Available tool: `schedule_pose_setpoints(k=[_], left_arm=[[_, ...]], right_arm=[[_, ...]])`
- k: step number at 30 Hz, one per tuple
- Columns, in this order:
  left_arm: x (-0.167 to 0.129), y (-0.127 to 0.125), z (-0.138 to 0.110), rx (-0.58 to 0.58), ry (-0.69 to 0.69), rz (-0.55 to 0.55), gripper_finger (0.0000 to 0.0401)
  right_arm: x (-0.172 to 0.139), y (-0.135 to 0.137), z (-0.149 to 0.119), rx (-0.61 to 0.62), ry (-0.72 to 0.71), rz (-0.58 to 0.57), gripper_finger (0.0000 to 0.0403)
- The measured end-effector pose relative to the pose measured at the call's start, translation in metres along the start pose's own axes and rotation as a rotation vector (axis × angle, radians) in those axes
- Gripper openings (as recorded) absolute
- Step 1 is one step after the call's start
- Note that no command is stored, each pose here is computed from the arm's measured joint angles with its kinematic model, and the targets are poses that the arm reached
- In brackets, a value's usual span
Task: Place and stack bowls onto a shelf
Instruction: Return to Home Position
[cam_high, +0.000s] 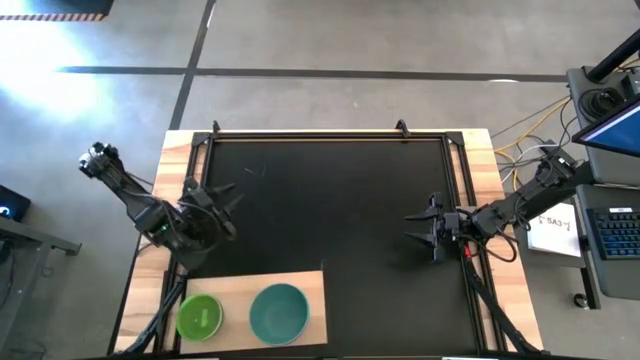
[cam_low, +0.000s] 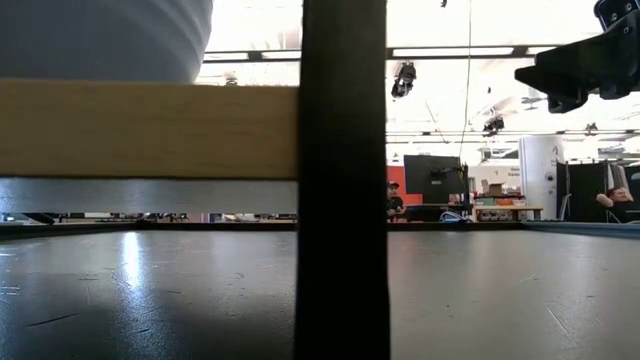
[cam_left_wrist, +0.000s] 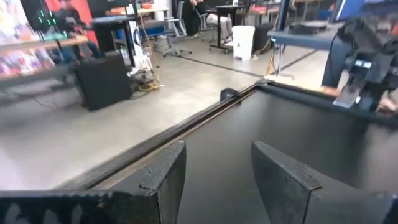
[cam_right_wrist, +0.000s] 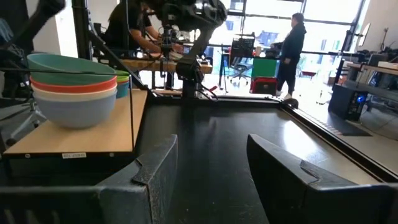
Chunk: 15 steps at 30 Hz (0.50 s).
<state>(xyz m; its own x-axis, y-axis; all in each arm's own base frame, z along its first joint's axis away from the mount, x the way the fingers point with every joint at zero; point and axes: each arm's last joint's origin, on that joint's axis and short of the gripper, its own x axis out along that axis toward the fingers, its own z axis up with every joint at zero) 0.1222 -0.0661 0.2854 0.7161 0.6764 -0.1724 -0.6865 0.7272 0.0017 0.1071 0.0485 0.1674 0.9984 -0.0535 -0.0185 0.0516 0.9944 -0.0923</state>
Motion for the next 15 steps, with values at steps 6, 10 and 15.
schedule_pose_setpoints(k=[6,10,15], left_arm=[[0.004,0.014,-0.031,-0.128,-0.043,-0.049,0.0165],[0.007,0.007,-0.045,-0.184,-0.072,-0.158,0.0165],[0.009,-0.001,-0.061,-0.187,-0.171,-0.400,0.0165]], right_arm=[[0.000,0.000,0.000,0.000,0.000,0.000,0.0183],[0.000,0.000,0.000,0.000,0.000,0.000,0.0183],[0.000,0.000,0.000,0.000,0.000,0.000,0.0183]])
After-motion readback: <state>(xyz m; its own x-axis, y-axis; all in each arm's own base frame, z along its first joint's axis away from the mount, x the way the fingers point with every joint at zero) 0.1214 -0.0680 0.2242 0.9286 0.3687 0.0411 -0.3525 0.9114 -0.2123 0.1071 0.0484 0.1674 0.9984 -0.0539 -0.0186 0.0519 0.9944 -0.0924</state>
